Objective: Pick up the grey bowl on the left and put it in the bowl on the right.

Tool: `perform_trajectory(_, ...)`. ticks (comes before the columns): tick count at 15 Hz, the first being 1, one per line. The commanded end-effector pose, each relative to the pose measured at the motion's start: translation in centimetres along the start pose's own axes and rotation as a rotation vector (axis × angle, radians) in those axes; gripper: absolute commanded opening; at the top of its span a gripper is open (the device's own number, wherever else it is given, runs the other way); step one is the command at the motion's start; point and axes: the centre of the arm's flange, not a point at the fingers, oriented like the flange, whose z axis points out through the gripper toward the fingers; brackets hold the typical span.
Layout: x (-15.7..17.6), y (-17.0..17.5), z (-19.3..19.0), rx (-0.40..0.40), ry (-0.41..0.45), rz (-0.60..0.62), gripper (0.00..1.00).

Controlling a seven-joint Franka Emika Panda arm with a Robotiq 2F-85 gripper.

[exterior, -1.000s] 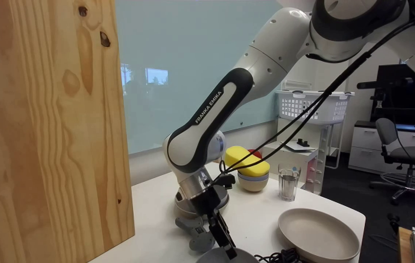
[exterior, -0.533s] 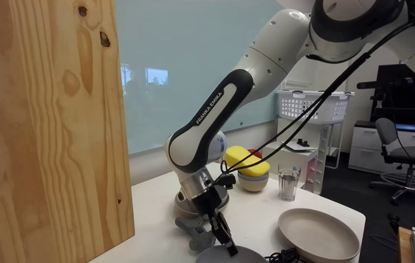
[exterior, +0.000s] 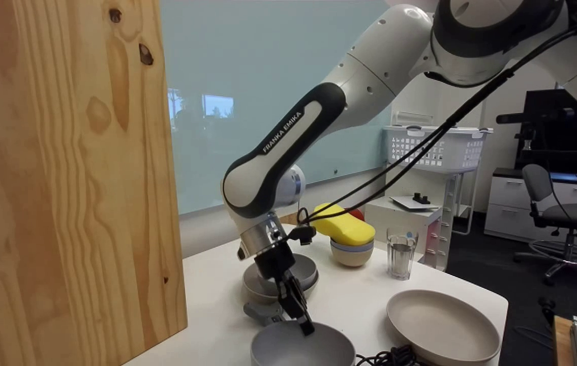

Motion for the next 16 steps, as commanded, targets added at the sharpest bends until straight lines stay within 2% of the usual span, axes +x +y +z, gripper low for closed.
perform_trajectory(1,0.9,0.3,-7.1,0.003,0.026,0.053,0.01)
perform_trajectory(6,-3.8,2.8,-13.0,-0.040,0.046,0.187,0.01)
perform_trajectory(12,-9.8,8.5,-14.7,-0.048,0.076,0.354,0.01)
perform_trajectory(16,-13.4,12.3,-15.6,-0.097,0.113,0.471,0.01)
